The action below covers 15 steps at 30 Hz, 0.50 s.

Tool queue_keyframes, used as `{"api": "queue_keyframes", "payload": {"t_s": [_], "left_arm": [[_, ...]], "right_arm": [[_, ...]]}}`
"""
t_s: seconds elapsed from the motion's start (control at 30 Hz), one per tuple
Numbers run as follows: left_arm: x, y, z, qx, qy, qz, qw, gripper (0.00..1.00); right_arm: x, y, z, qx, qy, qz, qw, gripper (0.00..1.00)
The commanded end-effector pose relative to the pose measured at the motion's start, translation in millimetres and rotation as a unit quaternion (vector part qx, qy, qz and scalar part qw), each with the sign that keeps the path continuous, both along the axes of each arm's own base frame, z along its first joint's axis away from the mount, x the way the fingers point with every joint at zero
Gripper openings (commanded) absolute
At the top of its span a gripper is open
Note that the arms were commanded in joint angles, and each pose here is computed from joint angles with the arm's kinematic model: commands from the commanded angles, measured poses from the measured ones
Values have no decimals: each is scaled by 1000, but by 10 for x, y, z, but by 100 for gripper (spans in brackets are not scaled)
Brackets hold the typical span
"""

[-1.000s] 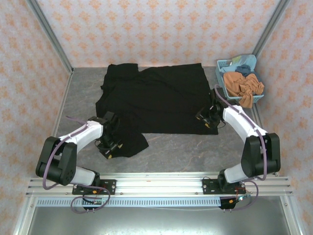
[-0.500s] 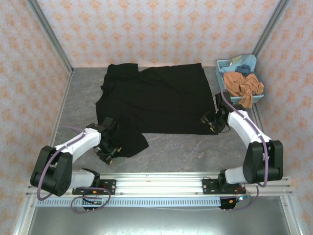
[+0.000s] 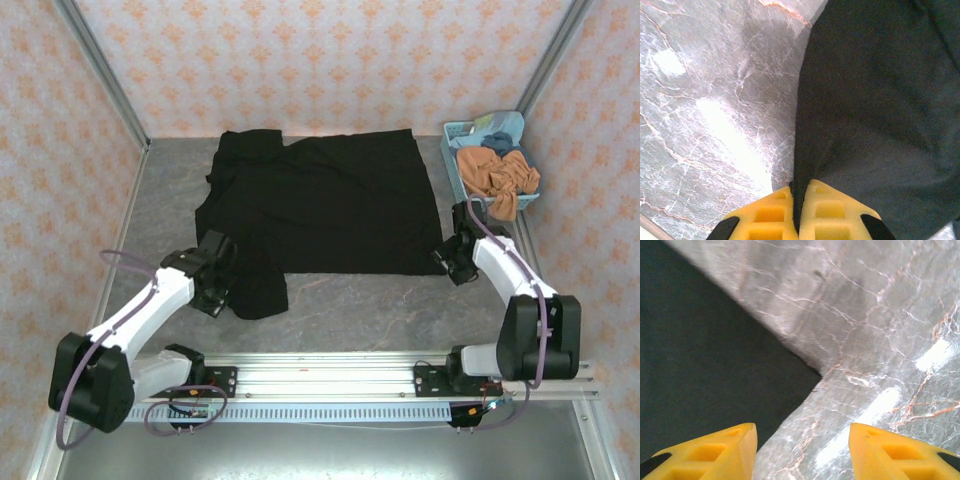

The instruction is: Fold and stack the t-shirts

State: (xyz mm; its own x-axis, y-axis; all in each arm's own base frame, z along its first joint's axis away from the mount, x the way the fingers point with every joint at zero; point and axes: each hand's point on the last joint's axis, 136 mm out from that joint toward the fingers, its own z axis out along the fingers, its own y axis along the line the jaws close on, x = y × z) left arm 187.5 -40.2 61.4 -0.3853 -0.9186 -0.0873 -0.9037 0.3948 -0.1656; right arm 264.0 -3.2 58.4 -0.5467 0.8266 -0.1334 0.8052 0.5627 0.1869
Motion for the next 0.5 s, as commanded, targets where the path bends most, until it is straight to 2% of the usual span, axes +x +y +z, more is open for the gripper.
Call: {"api": "queue_keyframes", "payload": {"t_s": [0.0,0.47], "left_arm": [[-243,171,-74,39,33,14,999,0],[-258,185,-16,40,24,11,999,0]], "right_arm": [[-48,-58,-197,-7,23,-29,999,51],[362,-34,-484,4,11,-6,1000,36]]}}
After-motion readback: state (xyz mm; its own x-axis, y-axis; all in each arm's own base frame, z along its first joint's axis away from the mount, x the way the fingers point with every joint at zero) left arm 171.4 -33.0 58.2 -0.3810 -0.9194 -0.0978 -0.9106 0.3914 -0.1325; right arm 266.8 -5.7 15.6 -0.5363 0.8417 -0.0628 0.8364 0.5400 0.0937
